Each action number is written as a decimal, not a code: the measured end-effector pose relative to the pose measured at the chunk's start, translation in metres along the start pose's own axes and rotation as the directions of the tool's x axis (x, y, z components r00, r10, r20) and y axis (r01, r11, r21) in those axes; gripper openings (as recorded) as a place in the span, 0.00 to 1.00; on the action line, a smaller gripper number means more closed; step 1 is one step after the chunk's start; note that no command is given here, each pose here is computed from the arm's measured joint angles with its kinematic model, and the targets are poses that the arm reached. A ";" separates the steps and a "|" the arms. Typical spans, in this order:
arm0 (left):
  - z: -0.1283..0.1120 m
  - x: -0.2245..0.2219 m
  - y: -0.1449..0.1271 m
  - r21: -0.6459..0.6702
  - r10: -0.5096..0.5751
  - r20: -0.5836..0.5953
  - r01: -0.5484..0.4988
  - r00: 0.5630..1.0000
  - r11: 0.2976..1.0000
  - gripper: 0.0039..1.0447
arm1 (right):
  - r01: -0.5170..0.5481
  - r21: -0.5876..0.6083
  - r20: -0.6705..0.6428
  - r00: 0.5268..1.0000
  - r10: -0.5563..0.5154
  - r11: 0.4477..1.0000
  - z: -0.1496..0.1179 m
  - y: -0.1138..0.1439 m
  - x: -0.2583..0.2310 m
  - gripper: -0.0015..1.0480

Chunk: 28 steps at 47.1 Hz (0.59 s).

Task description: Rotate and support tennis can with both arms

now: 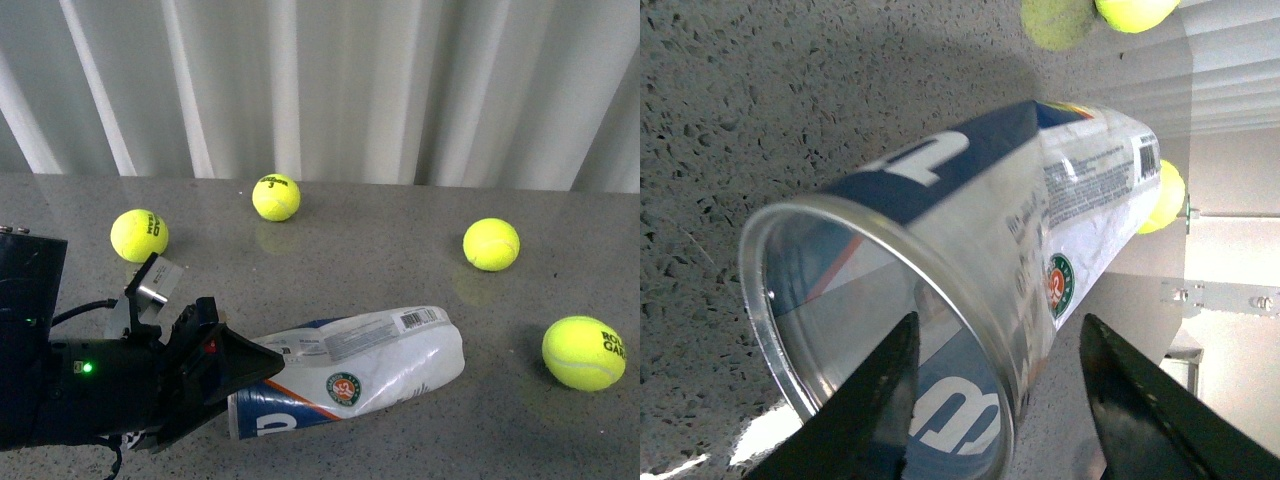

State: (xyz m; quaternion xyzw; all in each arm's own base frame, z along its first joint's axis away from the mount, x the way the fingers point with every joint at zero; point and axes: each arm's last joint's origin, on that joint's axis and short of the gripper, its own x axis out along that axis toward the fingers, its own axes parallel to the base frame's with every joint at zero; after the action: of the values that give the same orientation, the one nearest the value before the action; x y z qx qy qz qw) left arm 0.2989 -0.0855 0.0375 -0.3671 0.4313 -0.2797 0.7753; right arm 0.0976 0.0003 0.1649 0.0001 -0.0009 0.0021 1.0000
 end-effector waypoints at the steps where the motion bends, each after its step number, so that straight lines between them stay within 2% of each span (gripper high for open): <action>1: 0.000 0.000 0.000 -0.004 -0.004 -0.001 0.004 1.000 1.000 0.46 | 0.000 0.000 0.000 1.000 0.000 1.000 0.000 0.000 0.000 0.93; 8: 0.000 0.002 -0.003 -0.020 -0.020 0.005 0.020 1.000 1.000 0.21 | 0.000 0.000 0.000 1.000 0.000 1.000 0.000 0.000 0.000 0.93; 14: 0.000 0.001 -0.005 -0.023 -0.039 -0.004 0.039 0.999 0.999 0.06 | 0.000 0.000 0.000 1.000 0.000 1.000 0.000 0.000 0.000 0.93; 16: 0.002 0.000 -0.008 -0.020 -0.048 -0.004 0.048 0.999 0.999 0.03 | 0.000 0.000 0.000 1.000 0.000 1.000 0.000 0.000 0.000 0.93; 23: 0.007 -0.009 -0.022 0.007 -0.036 -0.013 0.036 0.999 0.999 0.03 | 0.000 0.000 0.000 1.000 0.000 1.000 0.000 0.000 0.000 0.93; 28: 0.022 -0.029 -0.048 0.098 0.012 -0.030 -0.008 0.999 0.995 0.03 | 0.000 0.000 0.000 1.000 0.000 1.000 0.000 0.000 0.000 0.93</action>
State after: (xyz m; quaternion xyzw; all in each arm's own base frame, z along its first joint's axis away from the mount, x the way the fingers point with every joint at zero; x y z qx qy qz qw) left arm 0.2993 -0.0840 0.0975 -0.3219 0.4307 -0.3024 0.7870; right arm 0.0976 0.0003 0.1649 0.0001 -0.0009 0.0021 1.0000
